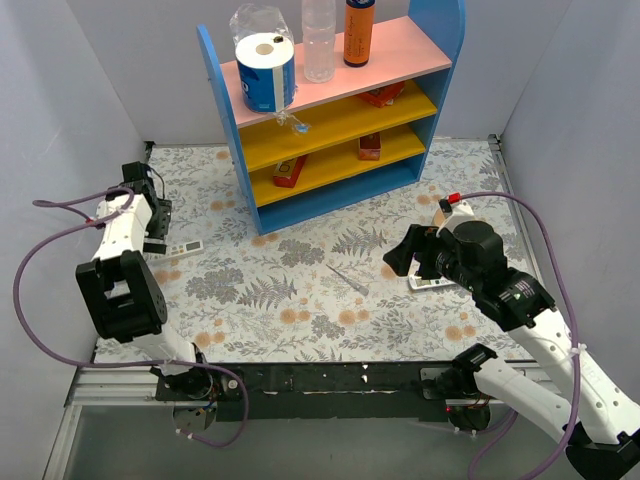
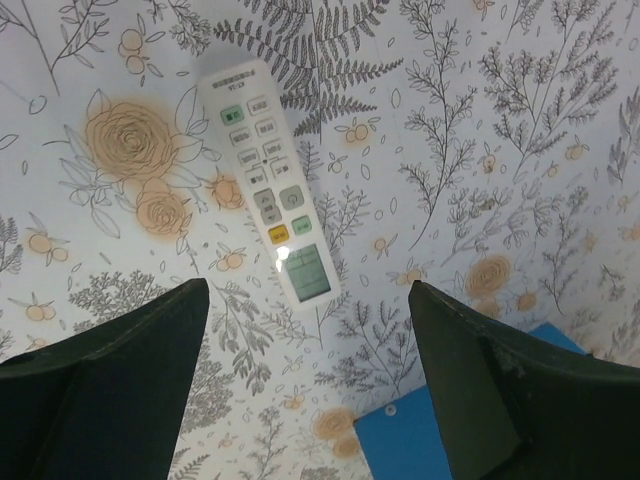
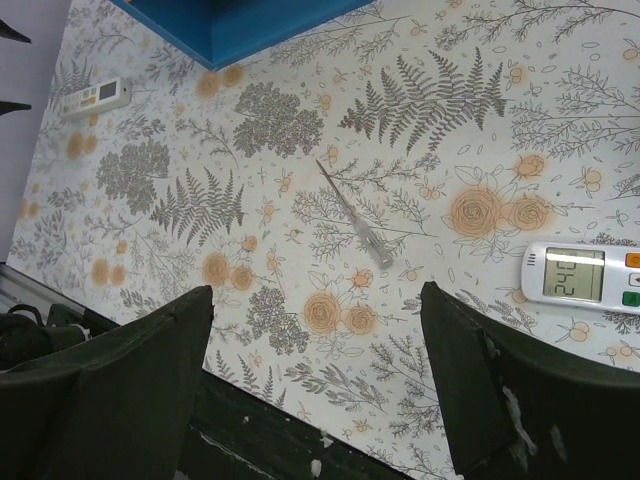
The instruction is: Unload the batteries from the remote control
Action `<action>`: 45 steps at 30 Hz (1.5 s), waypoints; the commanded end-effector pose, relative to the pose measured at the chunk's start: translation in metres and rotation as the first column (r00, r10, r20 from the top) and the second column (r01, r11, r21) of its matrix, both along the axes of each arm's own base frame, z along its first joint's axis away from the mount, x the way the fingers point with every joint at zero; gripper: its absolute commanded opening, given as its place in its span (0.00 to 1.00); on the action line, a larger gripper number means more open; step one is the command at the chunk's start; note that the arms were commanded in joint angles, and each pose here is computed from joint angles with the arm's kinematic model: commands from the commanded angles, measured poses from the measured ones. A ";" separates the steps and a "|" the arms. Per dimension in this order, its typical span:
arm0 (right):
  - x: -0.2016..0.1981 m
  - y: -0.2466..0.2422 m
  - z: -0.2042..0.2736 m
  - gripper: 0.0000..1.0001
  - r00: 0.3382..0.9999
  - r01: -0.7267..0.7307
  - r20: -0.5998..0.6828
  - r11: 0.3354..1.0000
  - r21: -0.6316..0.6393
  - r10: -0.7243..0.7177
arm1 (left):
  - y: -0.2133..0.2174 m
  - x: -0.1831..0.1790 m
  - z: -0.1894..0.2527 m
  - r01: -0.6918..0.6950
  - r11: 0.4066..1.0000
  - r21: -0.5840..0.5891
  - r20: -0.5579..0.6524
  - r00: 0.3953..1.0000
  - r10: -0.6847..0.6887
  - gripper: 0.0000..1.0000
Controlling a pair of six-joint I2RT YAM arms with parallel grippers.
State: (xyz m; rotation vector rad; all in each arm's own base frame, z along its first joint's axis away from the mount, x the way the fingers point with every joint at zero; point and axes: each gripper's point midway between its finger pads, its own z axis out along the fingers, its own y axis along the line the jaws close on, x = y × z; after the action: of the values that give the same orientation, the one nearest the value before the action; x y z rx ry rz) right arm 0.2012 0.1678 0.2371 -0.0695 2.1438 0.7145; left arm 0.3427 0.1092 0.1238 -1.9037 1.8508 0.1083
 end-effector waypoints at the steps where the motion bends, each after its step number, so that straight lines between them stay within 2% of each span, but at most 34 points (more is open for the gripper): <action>1: -0.002 0.002 0.003 0.90 1.000 -0.010 0.013 1.000 0.015 0.009 | 0.013 0.012 -0.001 -0.060 0.998 0.034 -0.027 0.998 0.061 0.82; 5: 0.001 0.001 0.003 0.89 1.000 -0.002 0.023 1.000 0.016 0.001 | 0.006 0.018 -0.030 -0.040 0.999 -0.022 -0.040 0.998 0.039 0.84; 8: 0.006 -0.003 -0.003 0.89 0.999 0.030 0.020 1.000 -0.006 -0.030 | 0.007 0.011 -0.048 -0.075 0.997 -0.025 -0.103 0.992 0.072 0.84; 14: 0.008 0.000 -0.012 0.88 1.000 0.024 -0.009 0.999 -0.028 -0.024 | 0.009 0.009 -0.066 -0.118 0.993 -0.029 -0.128 0.985 0.113 0.84; 19: 0.009 0.001 -0.012 0.88 1.000 0.020 -0.004 1.000 -0.021 -0.020 | 0.008 0.000 -0.091 -0.137 0.990 -0.038 -0.210 0.969 0.126 0.85; 26: 0.008 0.001 -0.016 0.88 1.000 0.017 -0.001 1.000 -0.023 -0.017 | 0.009 -0.004 -0.104 -0.139 0.990 -0.027 -0.224 0.966 0.130 0.82; 35: 0.005 0.009 -0.002 0.87 0.998 -0.040 0.055 0.999 0.018 0.039 | -0.006 -0.034 -0.103 -0.132 0.989 -0.071 -0.249 0.962 0.110 0.50; 38: -0.002 0.022 0.004 0.87 0.988 -0.138 0.079 0.989 0.044 0.134 | -0.011 -0.037 -0.087 -0.099 0.991 -0.085 -0.214 0.974 0.079 0.46; 40: -0.012 0.035 0.006 0.87 0.965 -0.246 0.106 0.967 0.063 0.238 | -0.018 -0.035 -0.077 -0.029 0.994 -0.105 -0.179 0.984 0.010 0.36; 42: -0.016 0.041 0.003 0.88 0.956 -0.285 0.104 0.955 0.084 0.276 | -0.026 -0.041 -0.076 0.028 0.992 -0.121 -0.179 0.983 -0.049 0.25; 44: -0.017 0.046 0.000 0.88 0.952 -0.300 0.097 0.948 0.103 0.290 | -0.036 -0.040 -0.065 0.081 0.985 -0.151 -0.120 0.988 -0.099 0.19; 45: -0.021 0.049 -0.001 0.88 0.945 -0.322 0.094 0.940 0.117 0.312 | -0.044 -0.047 -0.068 0.111 0.979 -0.172 -0.115 0.985 -0.132 0.12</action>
State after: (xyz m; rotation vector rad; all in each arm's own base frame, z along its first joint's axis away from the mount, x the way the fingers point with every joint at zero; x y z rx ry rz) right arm 0.1897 0.1965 0.2233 -0.2558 2.1156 0.8803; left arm 0.2960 0.0850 0.0331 -2.0473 2.0512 0.2201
